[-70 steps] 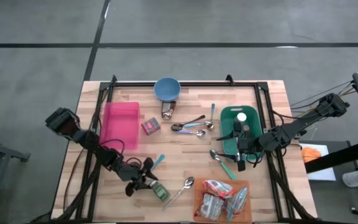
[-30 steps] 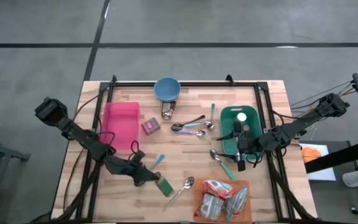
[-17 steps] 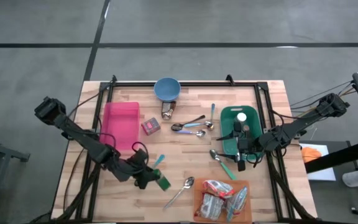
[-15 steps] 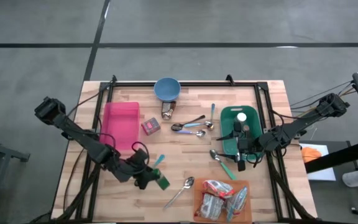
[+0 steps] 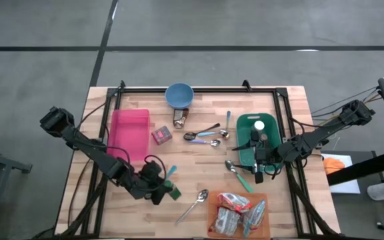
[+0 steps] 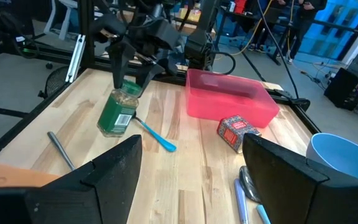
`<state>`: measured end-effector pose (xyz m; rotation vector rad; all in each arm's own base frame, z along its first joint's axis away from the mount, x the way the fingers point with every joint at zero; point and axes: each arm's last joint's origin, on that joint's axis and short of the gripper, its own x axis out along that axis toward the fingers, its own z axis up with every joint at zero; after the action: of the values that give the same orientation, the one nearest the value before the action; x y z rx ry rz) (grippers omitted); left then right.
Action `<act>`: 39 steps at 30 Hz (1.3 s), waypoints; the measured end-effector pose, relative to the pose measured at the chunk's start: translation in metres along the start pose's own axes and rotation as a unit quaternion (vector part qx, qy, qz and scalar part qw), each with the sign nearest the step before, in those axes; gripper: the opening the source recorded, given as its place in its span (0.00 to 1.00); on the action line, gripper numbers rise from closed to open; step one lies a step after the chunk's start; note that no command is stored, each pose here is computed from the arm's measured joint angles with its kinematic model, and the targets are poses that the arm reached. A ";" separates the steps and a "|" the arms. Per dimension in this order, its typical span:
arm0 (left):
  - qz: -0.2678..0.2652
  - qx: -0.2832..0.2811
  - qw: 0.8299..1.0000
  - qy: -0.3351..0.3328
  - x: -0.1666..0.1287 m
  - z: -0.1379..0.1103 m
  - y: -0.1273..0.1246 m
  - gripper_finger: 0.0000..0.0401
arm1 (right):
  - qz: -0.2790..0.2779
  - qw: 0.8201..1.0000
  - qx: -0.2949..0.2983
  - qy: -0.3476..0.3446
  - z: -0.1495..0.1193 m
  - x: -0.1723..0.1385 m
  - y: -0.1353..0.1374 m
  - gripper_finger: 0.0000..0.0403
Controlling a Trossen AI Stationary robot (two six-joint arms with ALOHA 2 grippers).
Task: Pick & Place Food Item
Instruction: Put the green seasoning bottle into the green bin
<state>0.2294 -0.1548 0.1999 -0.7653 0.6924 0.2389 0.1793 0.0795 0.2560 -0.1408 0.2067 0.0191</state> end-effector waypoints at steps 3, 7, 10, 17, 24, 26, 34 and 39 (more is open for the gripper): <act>0.002 0.022 1.000 0.000 0.000 0.000 0.000 0.50 | 0.000 1.000 0.000 0.000 0.000 0.000 0.000 0.69; 0.021 0.050 0.998 0.004 0.000 0.003 0.003 0.50 | 0.000 1.000 0.000 0.000 0.000 0.000 0.000 0.69; 0.054 0.076 0.996 0.008 -0.003 0.010 0.001 0.50 | 0.000 1.000 0.000 0.000 0.000 0.000 0.000 0.69; 0.101 0.110 0.989 -0.020 -0.011 0.029 -0.008 0.50 | 0.000 1.000 0.000 0.000 0.000 0.000 0.000 0.69; 0.132 0.110 0.985 -0.011 0.007 0.033 0.001 0.50 | 0.000 1.000 0.000 0.000 0.000 0.000 0.000 0.69; 0.139 0.112 0.984 0.001 0.015 0.033 0.003 0.50 | 0.000 1.000 0.000 0.000 0.000 0.000 0.000 0.69; 0.141 0.119 0.983 0.018 0.035 0.037 -0.004 0.50 | 0.000 1.000 0.000 -0.001 0.000 0.000 0.000 0.69; 0.144 0.122 0.982 0.021 0.044 0.036 -0.009 0.50 | 0.000 1.000 0.000 0.000 0.000 0.000 0.000 0.69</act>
<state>0.2848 -0.1376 0.1948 -0.4355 0.8550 0.3944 0.1792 0.0795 0.2559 -0.1408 0.2067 0.0191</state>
